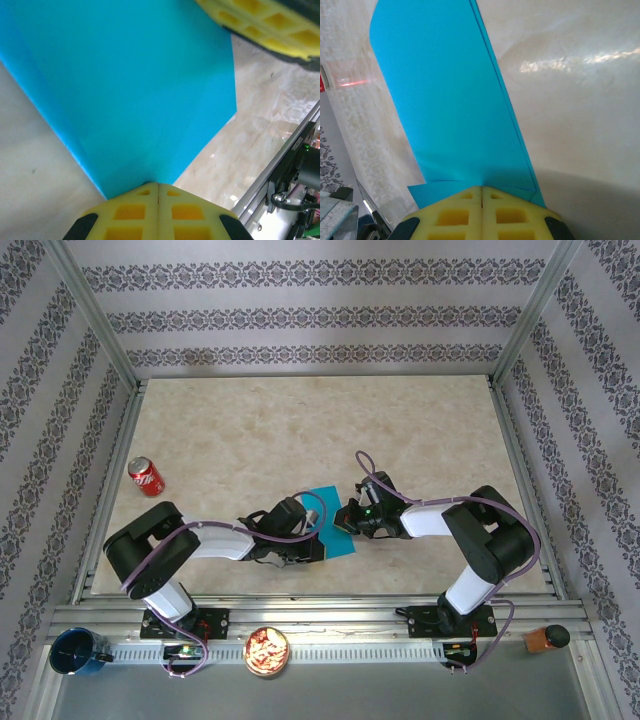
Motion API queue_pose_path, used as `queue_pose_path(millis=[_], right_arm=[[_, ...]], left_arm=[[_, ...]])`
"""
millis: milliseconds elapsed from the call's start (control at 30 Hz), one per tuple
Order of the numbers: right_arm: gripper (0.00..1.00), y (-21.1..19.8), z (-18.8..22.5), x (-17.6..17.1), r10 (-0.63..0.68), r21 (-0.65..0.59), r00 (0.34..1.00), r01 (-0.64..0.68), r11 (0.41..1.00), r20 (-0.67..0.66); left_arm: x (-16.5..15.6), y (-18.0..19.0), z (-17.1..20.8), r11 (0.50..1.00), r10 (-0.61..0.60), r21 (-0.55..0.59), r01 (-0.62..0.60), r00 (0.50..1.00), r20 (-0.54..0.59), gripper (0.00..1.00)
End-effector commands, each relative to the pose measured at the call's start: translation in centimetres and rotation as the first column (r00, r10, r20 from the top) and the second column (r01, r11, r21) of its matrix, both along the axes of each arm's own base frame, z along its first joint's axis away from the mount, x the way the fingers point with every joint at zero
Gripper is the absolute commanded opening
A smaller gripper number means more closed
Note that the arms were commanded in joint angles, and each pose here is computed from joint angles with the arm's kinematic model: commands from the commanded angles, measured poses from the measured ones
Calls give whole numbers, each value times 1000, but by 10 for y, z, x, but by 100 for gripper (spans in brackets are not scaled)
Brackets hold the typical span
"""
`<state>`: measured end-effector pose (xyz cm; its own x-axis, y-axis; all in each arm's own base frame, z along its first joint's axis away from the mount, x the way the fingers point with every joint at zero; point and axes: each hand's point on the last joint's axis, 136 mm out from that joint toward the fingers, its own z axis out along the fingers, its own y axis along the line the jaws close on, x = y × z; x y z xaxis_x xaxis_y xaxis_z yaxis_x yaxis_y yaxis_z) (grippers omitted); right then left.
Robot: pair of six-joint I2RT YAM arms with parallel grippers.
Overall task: Fold a paper plane with a square sheet of paper (pick it up from the middle)
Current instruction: Fold the triangle a second time at the center of the table.
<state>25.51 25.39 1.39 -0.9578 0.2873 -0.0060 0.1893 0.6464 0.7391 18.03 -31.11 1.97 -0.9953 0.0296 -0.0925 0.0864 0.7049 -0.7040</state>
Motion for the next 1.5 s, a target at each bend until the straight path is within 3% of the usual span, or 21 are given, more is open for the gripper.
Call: queue_pose_path(millis=[0,233,400,567,1067,1267,1467], right_arm=[[0,-21,-31,-15,-34,-113,997,26,993,-74],[0,-20,-30,-14,-31,-107,997,24,994,-72],[0,-20,-30,-14,-33,-107,997,26,994,-71],[0,-19,-28,-14,-32,-101,997,25,995,-71],[0,-13,-17,-11,-11,-67,999,8,998,-47],[0,-2,17,-6,49,-50,998,-47,998,50],[0,21,15,-15,126,-8,991,-125,992,50]], left_arm=[[-14,5,7,1000,-26,8,26,999,-31,0],[17,-5,48,1000,1,-26,2,993,120,3],[41,-3,47,999,37,-14,-35,990,140,2],[51,-17,42,1000,-8,-4,8,992,128,1],[24,17,-32,987,-7,162,7,1000,4,0],[13,29,-41,984,-14,179,15,1000,-5,0],[14,27,-40,983,-29,180,28,1000,4,0]])
